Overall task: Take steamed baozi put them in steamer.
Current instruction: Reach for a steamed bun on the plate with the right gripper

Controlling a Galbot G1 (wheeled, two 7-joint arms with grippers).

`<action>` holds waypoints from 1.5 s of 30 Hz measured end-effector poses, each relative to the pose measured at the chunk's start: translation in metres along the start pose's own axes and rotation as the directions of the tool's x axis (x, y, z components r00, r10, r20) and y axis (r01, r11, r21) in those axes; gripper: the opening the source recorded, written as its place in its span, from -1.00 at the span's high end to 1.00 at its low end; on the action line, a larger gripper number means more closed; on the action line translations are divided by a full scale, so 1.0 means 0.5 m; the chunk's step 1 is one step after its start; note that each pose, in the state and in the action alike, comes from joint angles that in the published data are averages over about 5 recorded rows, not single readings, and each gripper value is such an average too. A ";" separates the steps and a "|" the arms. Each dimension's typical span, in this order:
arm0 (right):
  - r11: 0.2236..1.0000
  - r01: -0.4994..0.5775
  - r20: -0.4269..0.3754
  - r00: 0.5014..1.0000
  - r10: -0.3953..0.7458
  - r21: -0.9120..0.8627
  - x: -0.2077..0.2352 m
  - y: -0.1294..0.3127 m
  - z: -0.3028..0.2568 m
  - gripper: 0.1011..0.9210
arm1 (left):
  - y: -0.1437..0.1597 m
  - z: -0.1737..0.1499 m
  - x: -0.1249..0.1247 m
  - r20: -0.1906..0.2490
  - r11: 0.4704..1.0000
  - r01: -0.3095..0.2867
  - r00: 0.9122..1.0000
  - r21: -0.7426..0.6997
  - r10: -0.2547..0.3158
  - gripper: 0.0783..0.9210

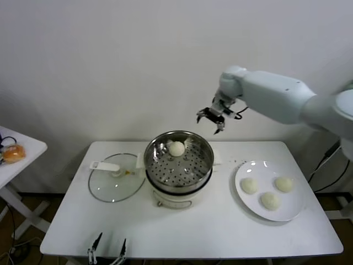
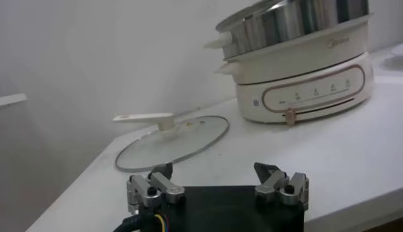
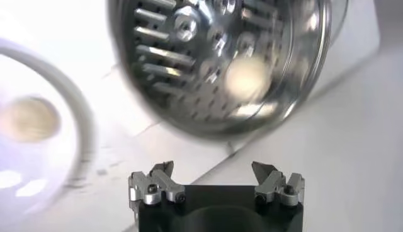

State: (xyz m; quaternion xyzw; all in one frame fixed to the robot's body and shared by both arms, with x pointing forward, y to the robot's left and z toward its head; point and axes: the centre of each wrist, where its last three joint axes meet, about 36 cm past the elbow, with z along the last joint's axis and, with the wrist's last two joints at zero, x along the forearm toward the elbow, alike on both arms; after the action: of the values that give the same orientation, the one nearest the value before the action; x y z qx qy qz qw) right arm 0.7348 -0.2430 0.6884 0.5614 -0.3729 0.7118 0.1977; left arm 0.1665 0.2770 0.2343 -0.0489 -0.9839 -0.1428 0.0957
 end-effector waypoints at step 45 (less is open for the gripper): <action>0.724 0.256 0.108 0.964 -0.245 -0.640 -0.330 0.375 0.040 -0.76 | 0.001 0.020 0.018 -0.033 0.999 -0.018 0.999 -0.029 0.017 -0.77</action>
State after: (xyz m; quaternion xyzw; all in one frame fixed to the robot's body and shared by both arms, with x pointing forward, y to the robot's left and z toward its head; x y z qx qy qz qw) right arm 0.6649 -0.3562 0.4759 0.5087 -0.5184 0.5009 0.4708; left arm 0.1561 0.2810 0.2268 -0.0567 -0.9795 -0.1571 0.1126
